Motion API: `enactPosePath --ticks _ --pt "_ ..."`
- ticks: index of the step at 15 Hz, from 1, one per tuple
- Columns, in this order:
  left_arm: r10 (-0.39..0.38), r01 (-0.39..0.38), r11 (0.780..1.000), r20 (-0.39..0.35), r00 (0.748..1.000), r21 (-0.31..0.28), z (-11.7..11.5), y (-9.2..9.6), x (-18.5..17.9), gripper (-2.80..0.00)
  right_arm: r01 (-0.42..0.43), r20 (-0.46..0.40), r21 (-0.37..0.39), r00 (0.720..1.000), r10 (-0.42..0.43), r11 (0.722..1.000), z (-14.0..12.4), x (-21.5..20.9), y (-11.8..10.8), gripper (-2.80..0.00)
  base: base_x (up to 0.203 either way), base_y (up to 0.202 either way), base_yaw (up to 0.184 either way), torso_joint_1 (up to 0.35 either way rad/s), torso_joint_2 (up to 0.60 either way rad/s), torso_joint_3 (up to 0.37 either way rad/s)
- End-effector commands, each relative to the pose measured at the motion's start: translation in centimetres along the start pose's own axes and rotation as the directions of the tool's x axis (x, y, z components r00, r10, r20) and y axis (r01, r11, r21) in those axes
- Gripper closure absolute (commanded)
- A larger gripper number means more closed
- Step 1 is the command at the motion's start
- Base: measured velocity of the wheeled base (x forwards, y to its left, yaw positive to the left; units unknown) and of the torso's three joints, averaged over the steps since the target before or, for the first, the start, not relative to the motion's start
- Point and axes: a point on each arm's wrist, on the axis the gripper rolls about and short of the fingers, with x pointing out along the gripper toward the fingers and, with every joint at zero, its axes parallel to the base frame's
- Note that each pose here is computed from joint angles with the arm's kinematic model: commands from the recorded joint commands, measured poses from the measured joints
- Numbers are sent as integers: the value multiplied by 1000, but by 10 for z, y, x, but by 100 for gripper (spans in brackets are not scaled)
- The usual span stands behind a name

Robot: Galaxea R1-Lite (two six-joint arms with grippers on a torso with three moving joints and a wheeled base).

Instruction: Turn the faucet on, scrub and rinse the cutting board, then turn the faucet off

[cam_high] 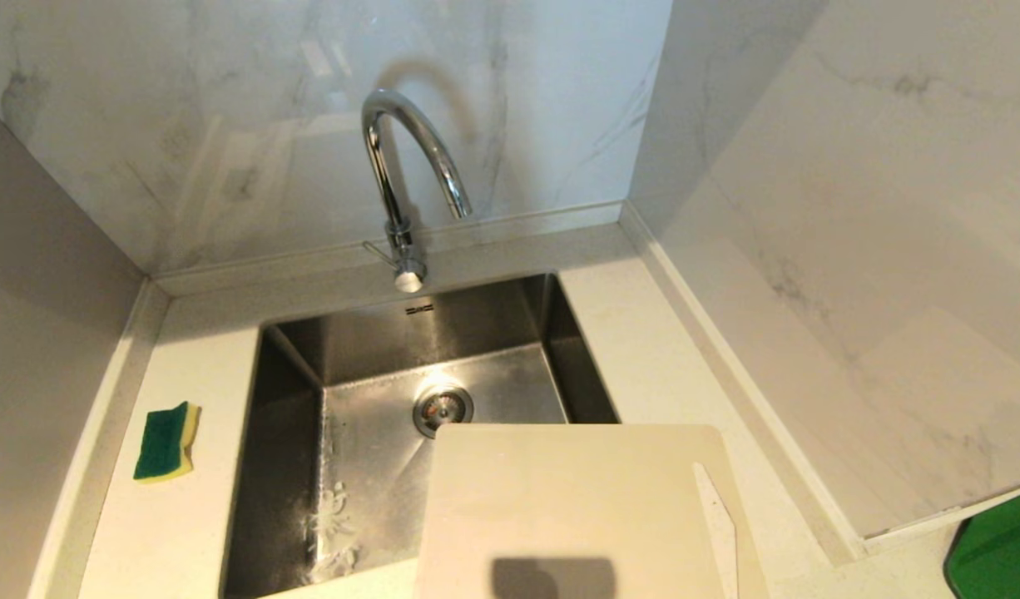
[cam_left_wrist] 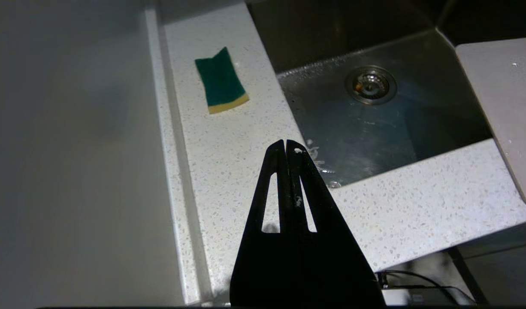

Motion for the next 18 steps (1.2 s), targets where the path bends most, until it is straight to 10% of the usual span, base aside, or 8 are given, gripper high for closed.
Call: enactPosePath --ticks 1,5,18 --pt "-11 10 1000 -9 1000 -7 -3 -1 1 0 -1 0 0 1000 1 1000 0 0 0 0 0 0 0 0 0 0" --pt "-4 4 996 -2 1000 -87 -3 0 1 0 -1 0 0 1000 1 1000 0 0 0 0 0 0 0 0 0 0" --pt "-1 1 996 -3 1000 -90 -3 0 1 0 -2 -1 -3 1000 2 1000 0 0 0 0 0 0 0 0 0 0"
